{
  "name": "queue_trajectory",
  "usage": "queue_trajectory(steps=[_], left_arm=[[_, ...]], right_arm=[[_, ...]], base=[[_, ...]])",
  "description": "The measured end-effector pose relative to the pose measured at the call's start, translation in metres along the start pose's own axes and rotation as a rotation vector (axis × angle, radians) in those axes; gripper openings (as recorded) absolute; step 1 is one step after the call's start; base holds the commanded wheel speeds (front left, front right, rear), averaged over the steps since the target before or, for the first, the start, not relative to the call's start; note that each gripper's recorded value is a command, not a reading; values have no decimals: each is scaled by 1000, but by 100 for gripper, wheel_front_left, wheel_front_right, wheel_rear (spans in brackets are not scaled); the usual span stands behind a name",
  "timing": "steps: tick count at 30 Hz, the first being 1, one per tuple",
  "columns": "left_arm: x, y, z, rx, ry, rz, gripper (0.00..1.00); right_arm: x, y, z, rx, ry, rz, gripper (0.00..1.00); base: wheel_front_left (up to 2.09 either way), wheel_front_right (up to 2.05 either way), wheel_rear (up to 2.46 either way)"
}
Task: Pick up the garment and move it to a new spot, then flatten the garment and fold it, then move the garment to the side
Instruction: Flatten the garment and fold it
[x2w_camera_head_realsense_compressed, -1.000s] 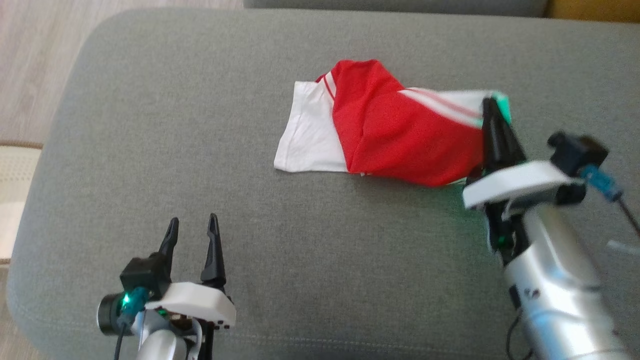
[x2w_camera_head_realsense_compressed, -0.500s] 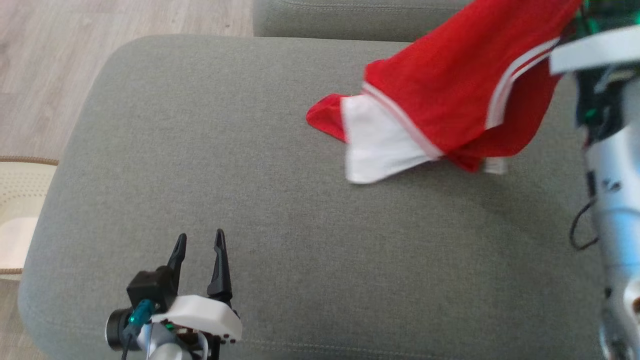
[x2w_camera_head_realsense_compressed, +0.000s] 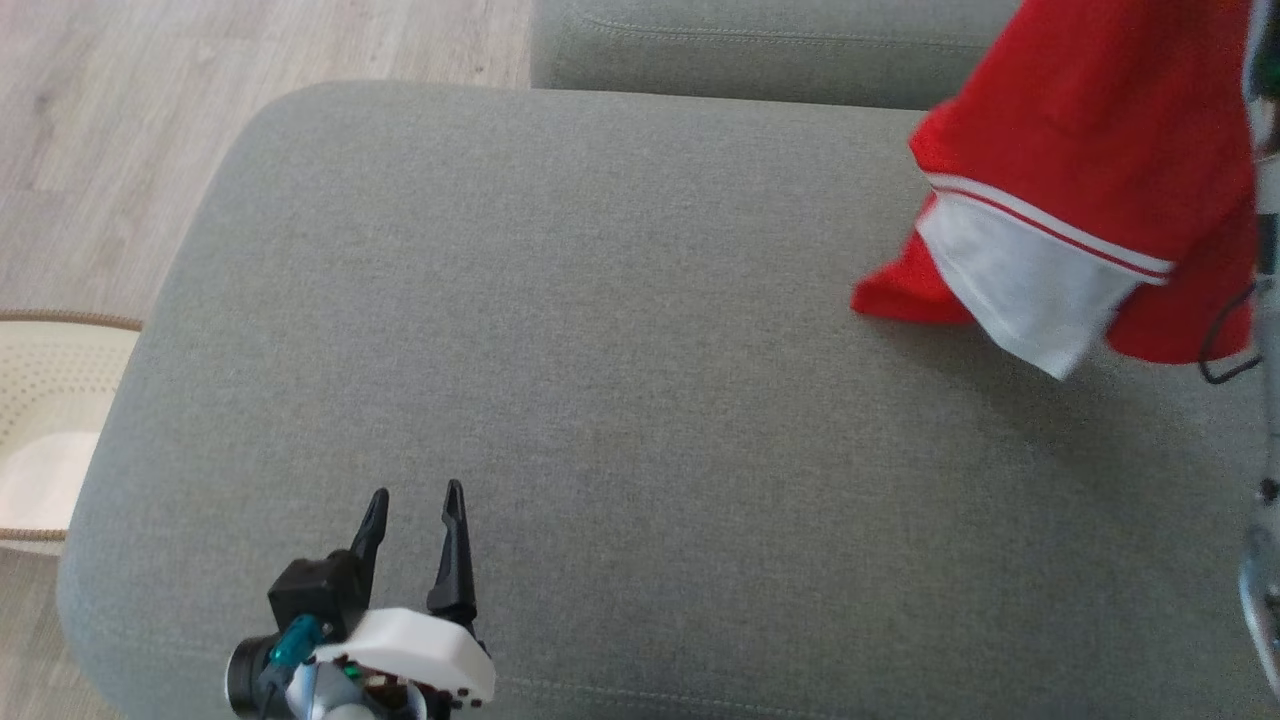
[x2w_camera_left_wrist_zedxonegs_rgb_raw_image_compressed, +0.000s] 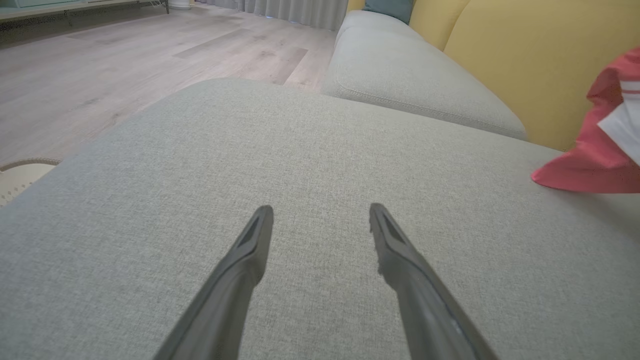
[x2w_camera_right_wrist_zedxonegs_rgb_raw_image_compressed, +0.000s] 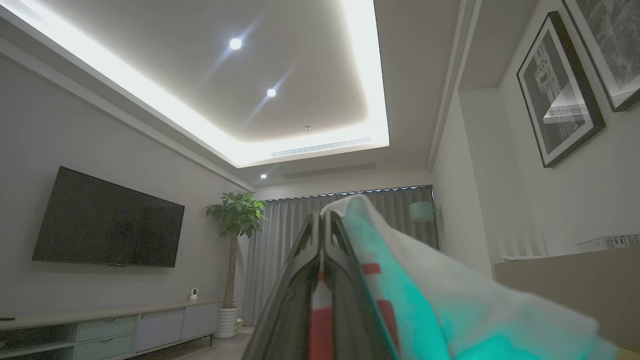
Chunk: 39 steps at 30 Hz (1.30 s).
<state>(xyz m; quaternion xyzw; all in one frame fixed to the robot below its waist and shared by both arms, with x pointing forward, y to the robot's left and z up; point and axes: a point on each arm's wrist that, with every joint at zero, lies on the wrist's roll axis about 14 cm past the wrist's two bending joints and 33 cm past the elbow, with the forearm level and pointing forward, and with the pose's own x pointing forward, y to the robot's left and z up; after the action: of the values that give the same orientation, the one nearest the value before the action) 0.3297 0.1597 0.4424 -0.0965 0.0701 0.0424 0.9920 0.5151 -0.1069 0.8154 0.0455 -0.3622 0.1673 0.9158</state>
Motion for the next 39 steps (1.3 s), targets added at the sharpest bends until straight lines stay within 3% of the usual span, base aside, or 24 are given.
queue_trajectory(steps=[9, 13, 16, 18, 21, 26, 28, 31, 34, 39], left_arm=[[-3, 8, -4, -10, 12, 29, 100], [-5, 13, -5, -10, 18, 47, 100], [-7, 16, -4, -11, 14, 55, 100], [-6, 16, -6, -10, 21, 57, 100], [-3, 15, -12, -8, 40, 53, 100], [4, 10, -19, -1, 67, 38, 100], [9, 8, -18, 2, 66, 29, 100], [17, 9, -14, 7, 58, 28, 100], [18, 11, -18, 10, 71, 34, 100], [20, 7, -21, 11, 81, 21, 100]], right_arm=[[3, 89, -34, 156, 59, 176, 0], [16, 119, -14, 261, -7, 219, 0], [37, 107, 19, 220, -93, 202, 0], [40, 93, 7, 176, -61, 174, 0], [26, 67, -49, 119, 99, 125, 0], [-31, 2, -151, 25, 409, -3, 0], [-62, -29, -184, -39, 535, -53, 100], [-112, -61, -225, -62, 705, -133, 100], [-147, -63, -252, -58, 814, -151, 100], [-152, -43, -258, -26, 824, -123, 100]], base=[[0, 0, 0], [0, 0, 0], [0, 0, 0], [0, 0, 0], [0, 0, 0], [0, 0, 0], [0, 0, 0], [0, 0, 0], [0, 0, 0], [0, 0, 0]])
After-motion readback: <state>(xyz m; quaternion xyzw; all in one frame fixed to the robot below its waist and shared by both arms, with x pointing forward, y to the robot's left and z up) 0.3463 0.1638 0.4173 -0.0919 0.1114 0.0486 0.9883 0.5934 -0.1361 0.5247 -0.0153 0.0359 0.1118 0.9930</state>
